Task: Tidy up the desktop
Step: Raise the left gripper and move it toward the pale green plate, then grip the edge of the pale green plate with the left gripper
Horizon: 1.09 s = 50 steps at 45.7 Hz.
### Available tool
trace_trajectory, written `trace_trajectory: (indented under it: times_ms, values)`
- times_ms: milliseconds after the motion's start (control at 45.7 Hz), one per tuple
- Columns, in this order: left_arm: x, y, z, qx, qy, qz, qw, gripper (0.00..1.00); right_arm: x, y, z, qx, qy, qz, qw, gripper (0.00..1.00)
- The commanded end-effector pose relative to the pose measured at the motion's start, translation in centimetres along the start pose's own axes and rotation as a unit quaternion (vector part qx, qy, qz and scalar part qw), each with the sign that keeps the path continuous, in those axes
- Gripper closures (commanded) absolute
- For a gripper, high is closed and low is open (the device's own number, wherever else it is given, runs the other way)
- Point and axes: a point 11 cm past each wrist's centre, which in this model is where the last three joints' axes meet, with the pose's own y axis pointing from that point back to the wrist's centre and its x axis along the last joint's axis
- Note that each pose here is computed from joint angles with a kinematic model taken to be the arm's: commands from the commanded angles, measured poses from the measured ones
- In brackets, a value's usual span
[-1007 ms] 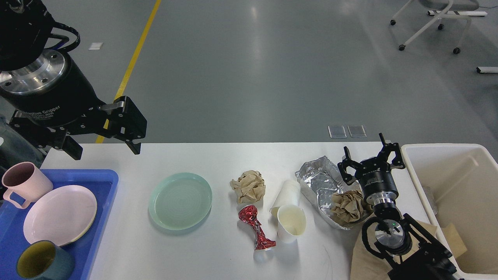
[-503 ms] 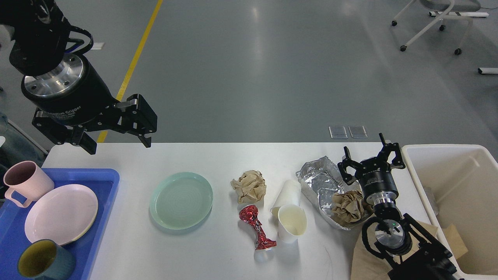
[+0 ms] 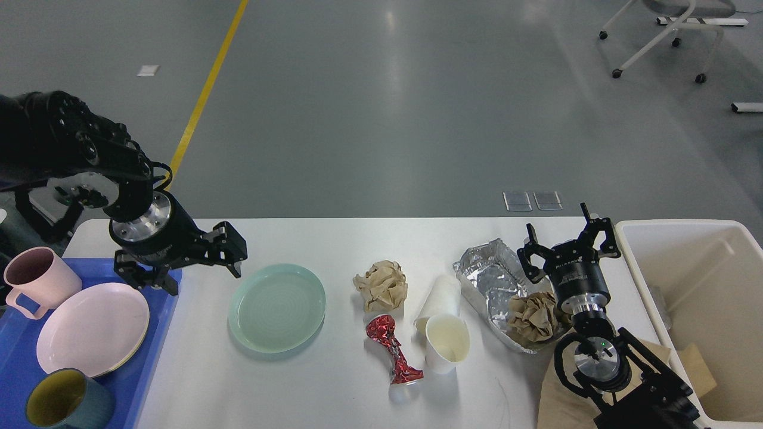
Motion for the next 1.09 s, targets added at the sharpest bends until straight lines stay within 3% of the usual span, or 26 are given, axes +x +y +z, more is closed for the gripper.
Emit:
trace_trajectory:
  times_ms: [0, 197, 394, 722, 985, 1072]
  values:
    - [-0.1, -4.4, -1.4, 0.003, 0.018, 0.020, 1.000, 0.04, 0.0, 0.0, 0.0, 0.000, 0.000, 0.000, 1.000, 0.00]
    - [-0.8, -9.8, -4.2, 0.004, 0.053, 0.032, 0.998, 0.04, 0.0, 0.0, 0.0, 0.000, 0.000, 0.000, 1.000, 0.00]
    - [-2.0, -12.6, -5.7, 0.011, 0.066, 0.052, 0.996, 0.04, 0.0, 0.0, 0.0, 0.000, 0.000, 0.000, 1.000, 0.00]
    - [-1.8, -15.7, -4.6, -0.015, 0.088, 0.086, 0.992, 0.06, 0.0, 0.0, 0.0, -0.001, 0.000, 0.000, 1.000, 0.00]
    - [-2.5, -17.0, -4.9, -0.030, 0.182, 0.103, 0.977, 0.09, 0.0, 0.0, 0.0, 0.000, 0.000, 0.000, 1.000, 0.00]
    - [-2.9, -17.3, -4.9, -0.030, 0.192, 0.099, 0.976, 0.14, 0.0, 0.0, 0.0, -0.001, 0.000, 0.000, 1.000, 0.00]
